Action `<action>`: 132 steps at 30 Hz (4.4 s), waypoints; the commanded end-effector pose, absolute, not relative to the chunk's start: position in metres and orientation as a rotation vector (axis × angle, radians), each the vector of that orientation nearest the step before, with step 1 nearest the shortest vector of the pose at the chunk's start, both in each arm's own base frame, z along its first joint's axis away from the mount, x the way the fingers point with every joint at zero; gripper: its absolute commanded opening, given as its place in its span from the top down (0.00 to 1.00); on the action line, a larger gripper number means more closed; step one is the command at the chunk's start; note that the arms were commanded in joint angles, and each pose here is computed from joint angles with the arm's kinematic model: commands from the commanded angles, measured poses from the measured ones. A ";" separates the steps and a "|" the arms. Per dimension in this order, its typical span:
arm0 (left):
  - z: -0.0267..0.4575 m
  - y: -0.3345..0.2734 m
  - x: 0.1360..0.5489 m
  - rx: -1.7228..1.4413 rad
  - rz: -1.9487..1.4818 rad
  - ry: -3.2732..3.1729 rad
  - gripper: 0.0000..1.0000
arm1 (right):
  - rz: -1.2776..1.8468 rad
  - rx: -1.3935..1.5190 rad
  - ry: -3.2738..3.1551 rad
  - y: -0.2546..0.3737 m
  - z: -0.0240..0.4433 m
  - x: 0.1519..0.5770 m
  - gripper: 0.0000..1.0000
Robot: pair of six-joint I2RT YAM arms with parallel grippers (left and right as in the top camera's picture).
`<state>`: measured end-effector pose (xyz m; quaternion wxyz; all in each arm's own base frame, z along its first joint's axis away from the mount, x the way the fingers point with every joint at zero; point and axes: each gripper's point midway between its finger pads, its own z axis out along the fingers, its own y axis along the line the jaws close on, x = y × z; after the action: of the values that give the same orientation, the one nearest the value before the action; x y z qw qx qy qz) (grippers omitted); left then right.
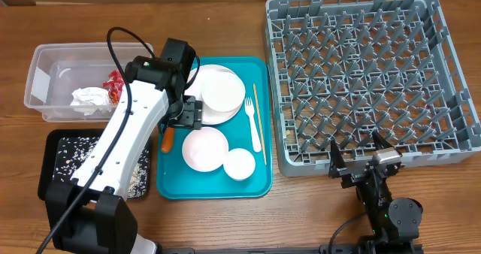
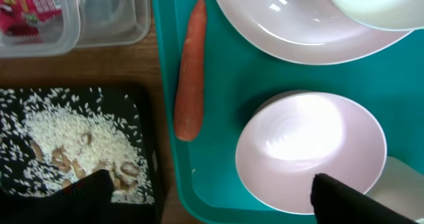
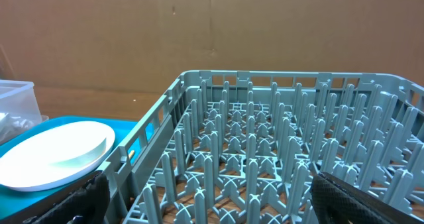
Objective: Sort waste into correct bins and load items into the dishwasher
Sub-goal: 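Move the left gripper to the carrot and grasp it, then lift the carrot and carry it left over the black tray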
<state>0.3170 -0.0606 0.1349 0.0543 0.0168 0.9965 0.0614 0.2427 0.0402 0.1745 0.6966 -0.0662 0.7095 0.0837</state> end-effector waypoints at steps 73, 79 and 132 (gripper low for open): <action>0.012 -0.035 0.323 -0.016 0.148 2.907 0.51 | 0.173 -0.140 1.581 0.038 0.172 0.243 0.00; 0.011 -0.043 0.322 -0.008 0.081 2.918 0.51 | 0.173 -0.140 1.581 0.038 0.172 0.243 0.00; 0.121 -0.034 0.351 -0.195 0.154 2.833 0.96 | 0.173 -0.140 1.581 0.038 0.172 0.243 0.00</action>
<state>0.3408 -0.0367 0.0812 0.0952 -0.0405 0.9928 0.0610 0.2427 0.0402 0.1743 0.6963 -0.0663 0.7098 0.0839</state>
